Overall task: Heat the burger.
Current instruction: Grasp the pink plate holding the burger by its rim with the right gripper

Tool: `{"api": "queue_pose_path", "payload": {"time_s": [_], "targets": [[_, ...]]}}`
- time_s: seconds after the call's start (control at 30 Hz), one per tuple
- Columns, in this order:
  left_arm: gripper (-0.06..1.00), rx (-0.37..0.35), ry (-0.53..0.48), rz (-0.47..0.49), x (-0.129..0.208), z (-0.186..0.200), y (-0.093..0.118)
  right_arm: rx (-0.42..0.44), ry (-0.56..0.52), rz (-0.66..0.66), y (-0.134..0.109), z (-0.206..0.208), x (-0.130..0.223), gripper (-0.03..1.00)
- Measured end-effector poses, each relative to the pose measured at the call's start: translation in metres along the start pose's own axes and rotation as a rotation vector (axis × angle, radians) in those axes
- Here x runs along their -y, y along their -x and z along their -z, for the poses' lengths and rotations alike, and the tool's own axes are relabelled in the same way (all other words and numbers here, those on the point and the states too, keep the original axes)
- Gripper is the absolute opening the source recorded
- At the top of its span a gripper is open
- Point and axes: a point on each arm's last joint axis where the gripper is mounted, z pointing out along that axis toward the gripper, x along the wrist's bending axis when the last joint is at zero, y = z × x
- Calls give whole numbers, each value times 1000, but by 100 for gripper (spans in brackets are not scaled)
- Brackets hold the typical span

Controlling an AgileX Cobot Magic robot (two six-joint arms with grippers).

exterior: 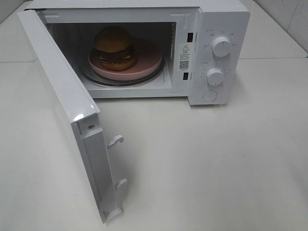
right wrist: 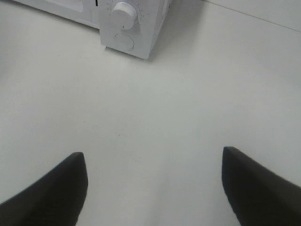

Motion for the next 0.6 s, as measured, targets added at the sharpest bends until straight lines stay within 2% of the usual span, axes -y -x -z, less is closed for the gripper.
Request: {"api": "queue_pose_path", "payload": {"time_s": [0.13,0.3,0.5,0.57,0.6], "targets": [[99,0,0,0,0,0,0,-28,-47,36,0,-17,-5,79],[99,0,0,0,0,0,0,-110,-147,173,-9,-55,-13,79],[99,0,0,0,0,0,0,-153,-190,252,-15,-75,-24,79],[99,0,0,0,0,0,0,-195,-200,370,-22,-93,-41,79],[99,0,0,0,0,0,0,-195,-200,370,-22,-93,-41,79]]}}
